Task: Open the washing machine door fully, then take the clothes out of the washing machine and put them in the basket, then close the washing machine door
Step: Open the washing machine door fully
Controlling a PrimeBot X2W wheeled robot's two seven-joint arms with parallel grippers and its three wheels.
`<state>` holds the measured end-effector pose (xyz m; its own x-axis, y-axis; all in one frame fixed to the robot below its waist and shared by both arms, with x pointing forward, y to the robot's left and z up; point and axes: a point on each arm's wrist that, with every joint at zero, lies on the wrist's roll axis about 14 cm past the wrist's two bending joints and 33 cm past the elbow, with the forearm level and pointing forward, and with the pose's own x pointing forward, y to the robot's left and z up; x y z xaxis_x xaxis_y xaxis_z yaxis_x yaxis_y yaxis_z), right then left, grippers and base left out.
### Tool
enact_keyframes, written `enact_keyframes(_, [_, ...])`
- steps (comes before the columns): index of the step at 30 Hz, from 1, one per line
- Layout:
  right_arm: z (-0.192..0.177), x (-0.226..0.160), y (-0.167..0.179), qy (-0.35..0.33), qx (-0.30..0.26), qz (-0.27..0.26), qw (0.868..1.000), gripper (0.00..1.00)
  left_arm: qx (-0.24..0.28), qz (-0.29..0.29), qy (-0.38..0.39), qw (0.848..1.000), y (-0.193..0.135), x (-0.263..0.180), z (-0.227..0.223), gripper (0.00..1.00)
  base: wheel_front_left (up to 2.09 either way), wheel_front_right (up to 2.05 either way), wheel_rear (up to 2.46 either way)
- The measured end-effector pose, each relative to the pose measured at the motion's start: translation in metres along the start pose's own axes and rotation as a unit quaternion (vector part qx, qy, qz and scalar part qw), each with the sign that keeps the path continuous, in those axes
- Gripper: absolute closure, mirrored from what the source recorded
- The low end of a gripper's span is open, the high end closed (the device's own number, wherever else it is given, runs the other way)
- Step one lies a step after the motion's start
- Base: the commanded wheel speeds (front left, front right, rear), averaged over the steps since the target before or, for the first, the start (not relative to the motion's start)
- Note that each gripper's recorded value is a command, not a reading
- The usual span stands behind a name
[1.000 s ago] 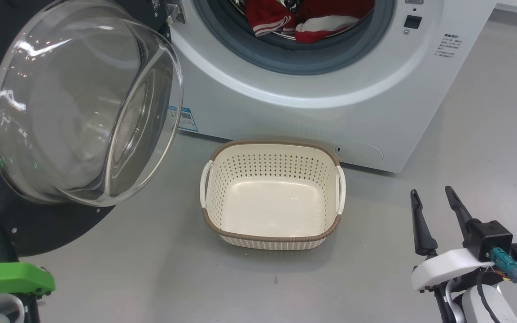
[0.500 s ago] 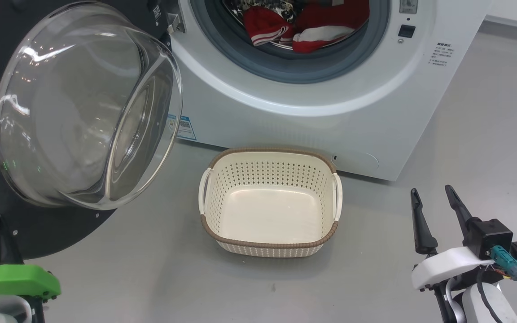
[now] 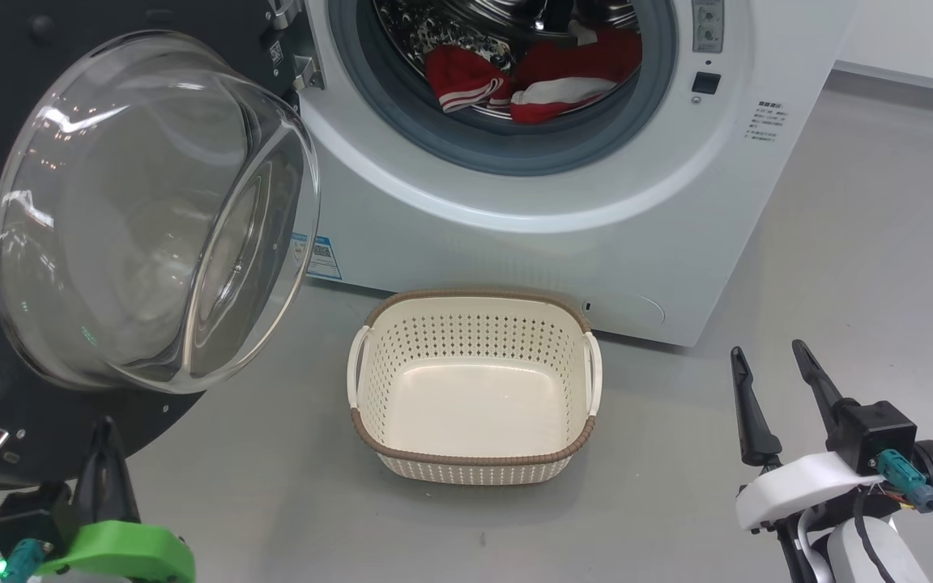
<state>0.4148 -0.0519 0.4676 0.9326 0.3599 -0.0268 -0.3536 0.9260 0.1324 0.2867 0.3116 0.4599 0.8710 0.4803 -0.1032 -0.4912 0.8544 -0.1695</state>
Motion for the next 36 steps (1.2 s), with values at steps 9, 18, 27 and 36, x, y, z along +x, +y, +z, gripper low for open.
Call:
enact_keyframes(9, [0.005,-0.01,-0.004,-0.006,0.004,-0.008,1.0,0.0,-0.015,-0.059,-0.001,0.998,-0.04,-0.01,-0.002,0.0,0.0,0.0,0.0])
enact_keyframes(18, [0.01,-0.02,-0.014,-0.015,0.008,-0.026,1.0,0.0,-0.01,-0.12,0.001,0.993,-0.078,-0.01,-0.004,0.0,0.0,0.0,0.0])
enact_keyframes(27, [0.017,-0.036,-0.041,-0.026,0.006,-0.072,0.997,0.0,-0.007,-0.18,0.018,0.984,-0.119,-0.01,-0.013,0.0,0.0,0.0,0.0])
enact_keyframes(36, [0.018,-0.052,-0.064,-0.029,0.005,-0.112,0.993,0.0,-0.003,-0.232,0.035,0.972,-0.155,-0.009,-0.023,0.0,0.0,0.0,0.0])
